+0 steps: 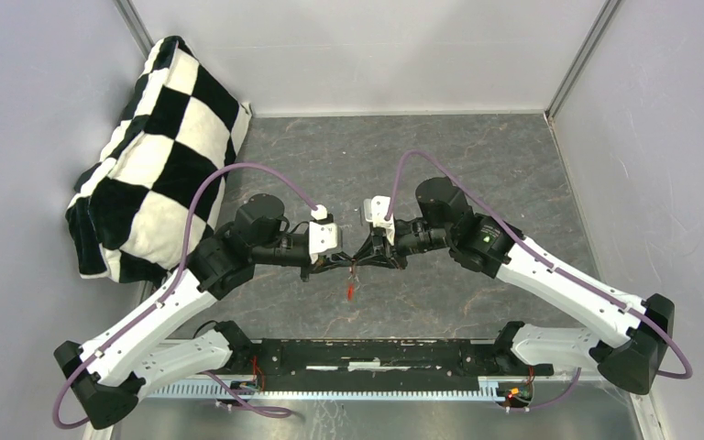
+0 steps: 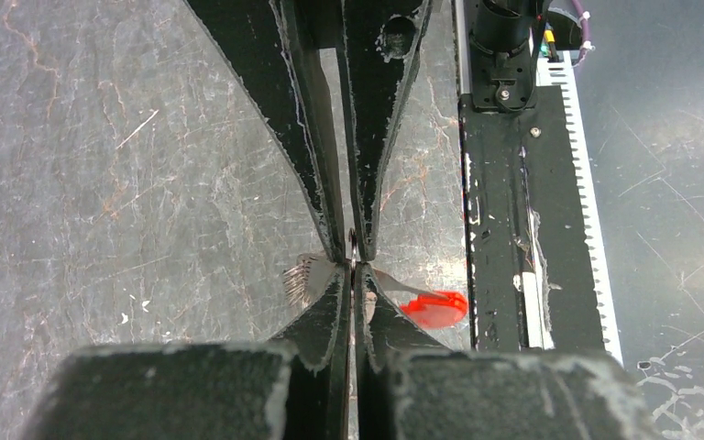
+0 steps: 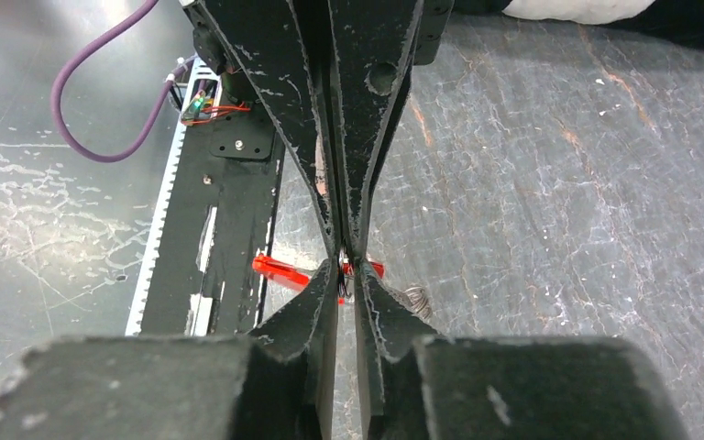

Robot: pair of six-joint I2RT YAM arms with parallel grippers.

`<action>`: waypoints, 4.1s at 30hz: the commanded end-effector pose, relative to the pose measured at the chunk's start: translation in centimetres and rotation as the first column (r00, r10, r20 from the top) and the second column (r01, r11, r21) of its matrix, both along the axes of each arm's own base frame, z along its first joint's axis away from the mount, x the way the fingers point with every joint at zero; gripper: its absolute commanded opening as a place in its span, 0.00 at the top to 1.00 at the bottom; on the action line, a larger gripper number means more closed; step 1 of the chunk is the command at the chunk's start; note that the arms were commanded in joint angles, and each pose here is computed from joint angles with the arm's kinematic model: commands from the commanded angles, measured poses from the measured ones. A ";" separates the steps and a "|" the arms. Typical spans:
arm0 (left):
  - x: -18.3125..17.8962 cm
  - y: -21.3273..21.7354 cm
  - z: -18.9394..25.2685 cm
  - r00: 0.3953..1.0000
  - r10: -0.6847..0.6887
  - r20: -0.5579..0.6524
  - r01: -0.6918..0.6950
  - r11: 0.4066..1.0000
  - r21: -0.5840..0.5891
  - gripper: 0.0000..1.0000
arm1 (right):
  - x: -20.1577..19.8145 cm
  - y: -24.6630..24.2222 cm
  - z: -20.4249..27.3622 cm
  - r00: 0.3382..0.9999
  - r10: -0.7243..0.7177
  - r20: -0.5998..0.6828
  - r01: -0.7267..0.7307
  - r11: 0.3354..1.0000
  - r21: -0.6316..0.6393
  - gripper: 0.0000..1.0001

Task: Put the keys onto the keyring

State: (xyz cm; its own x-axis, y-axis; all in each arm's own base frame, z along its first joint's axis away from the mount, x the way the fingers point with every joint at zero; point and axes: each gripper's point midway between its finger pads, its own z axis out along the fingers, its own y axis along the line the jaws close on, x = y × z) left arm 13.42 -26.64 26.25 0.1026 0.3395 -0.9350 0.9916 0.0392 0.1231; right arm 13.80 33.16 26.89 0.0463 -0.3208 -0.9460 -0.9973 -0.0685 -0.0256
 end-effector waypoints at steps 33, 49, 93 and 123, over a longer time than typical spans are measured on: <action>0.8 -1.2 0.9 0.996 0.018 0.088 -0.004 0.987 -0.158 0.54 | -1.8 -2.6 7.4 0.988 -0.070 -0.136 0.146 0.701 0.698 0.99; -1.6 -2.1 2.8 0.993 -0.116 0.028 0.119 0.968 -0.220 0.90 | -0.6 -1.8 5.5 0.980 -0.119 -0.162 0.195 0.754 0.627 0.99; 4.4 1.0 -1.7 0.963 0.261 0.070 -0.253 0.961 -0.109 0.00 | -1.6 -1.5 6.7 0.995 -0.074 -0.064 0.097 0.810 0.578 0.99; -2.8 -1.7 -0.2 0.978 -0.136 -0.156 0.099 0.969 -0.224 0.98 | -0.5 0.0 6.2 0.990 -0.078 -0.118 0.124 0.883 0.454 0.45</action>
State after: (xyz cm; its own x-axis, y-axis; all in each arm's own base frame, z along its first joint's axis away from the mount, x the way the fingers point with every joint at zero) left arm 10.04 -27.98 22.92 -0.0468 0.1964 -0.9794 0.9924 -0.1026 -0.0680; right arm 11.78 33.77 31.65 -0.1210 0.1594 -0.9798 -0.9906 -0.0833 0.1088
